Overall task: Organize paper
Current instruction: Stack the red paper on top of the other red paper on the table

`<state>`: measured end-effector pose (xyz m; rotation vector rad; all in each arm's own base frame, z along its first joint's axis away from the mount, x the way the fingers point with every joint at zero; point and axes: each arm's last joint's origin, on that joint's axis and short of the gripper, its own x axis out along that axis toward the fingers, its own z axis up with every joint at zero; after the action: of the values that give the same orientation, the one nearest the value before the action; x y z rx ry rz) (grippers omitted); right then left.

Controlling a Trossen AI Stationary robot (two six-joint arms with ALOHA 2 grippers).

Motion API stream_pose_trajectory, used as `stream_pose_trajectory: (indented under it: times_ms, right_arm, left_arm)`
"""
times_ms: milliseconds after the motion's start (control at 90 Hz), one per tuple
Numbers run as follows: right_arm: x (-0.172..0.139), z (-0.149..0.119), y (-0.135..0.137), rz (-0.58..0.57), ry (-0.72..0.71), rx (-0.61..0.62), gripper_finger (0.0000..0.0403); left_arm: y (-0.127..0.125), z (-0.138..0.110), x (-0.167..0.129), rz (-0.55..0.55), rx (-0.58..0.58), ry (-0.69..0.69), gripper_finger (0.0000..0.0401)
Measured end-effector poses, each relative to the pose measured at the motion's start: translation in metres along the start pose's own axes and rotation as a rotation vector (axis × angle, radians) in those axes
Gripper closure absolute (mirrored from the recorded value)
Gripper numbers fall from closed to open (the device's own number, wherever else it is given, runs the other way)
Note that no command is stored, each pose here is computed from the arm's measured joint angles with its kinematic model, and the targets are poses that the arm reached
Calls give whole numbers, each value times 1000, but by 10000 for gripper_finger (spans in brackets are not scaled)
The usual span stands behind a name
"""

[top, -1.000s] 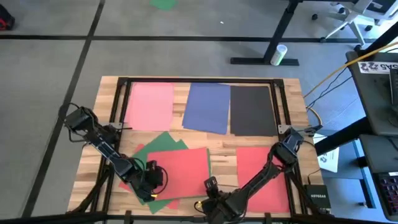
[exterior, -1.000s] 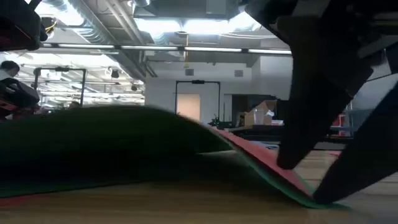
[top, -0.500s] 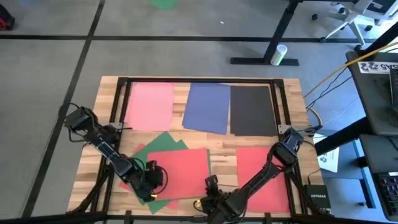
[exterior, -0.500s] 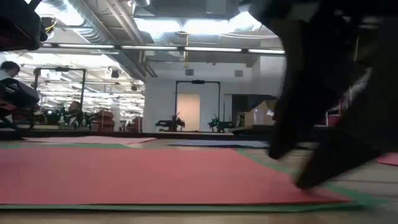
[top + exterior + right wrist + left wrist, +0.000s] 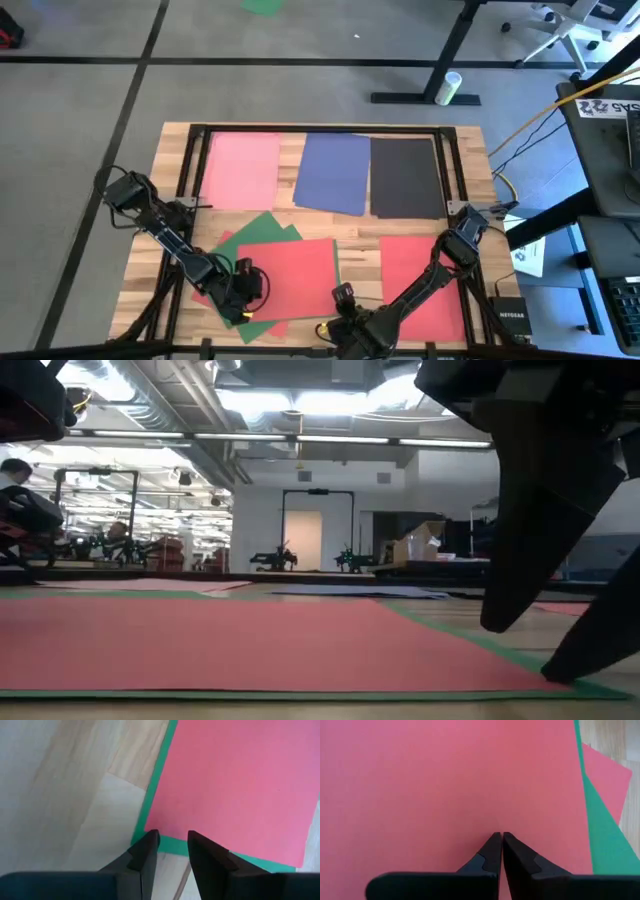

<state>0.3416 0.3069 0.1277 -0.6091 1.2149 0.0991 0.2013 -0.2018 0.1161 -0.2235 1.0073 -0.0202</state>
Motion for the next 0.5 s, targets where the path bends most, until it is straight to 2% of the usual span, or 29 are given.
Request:
stream_pose_trajectory:
  times_ms: [156,500]
  right_arm:
    - [-2,3,2,57,-20,12,302]
    - [-2,3,2,71,-18,-13,302]
  left_arm:
    - [0,0,0,0,-1,0,401]
    - [0,0,0,0,-1,0,401]
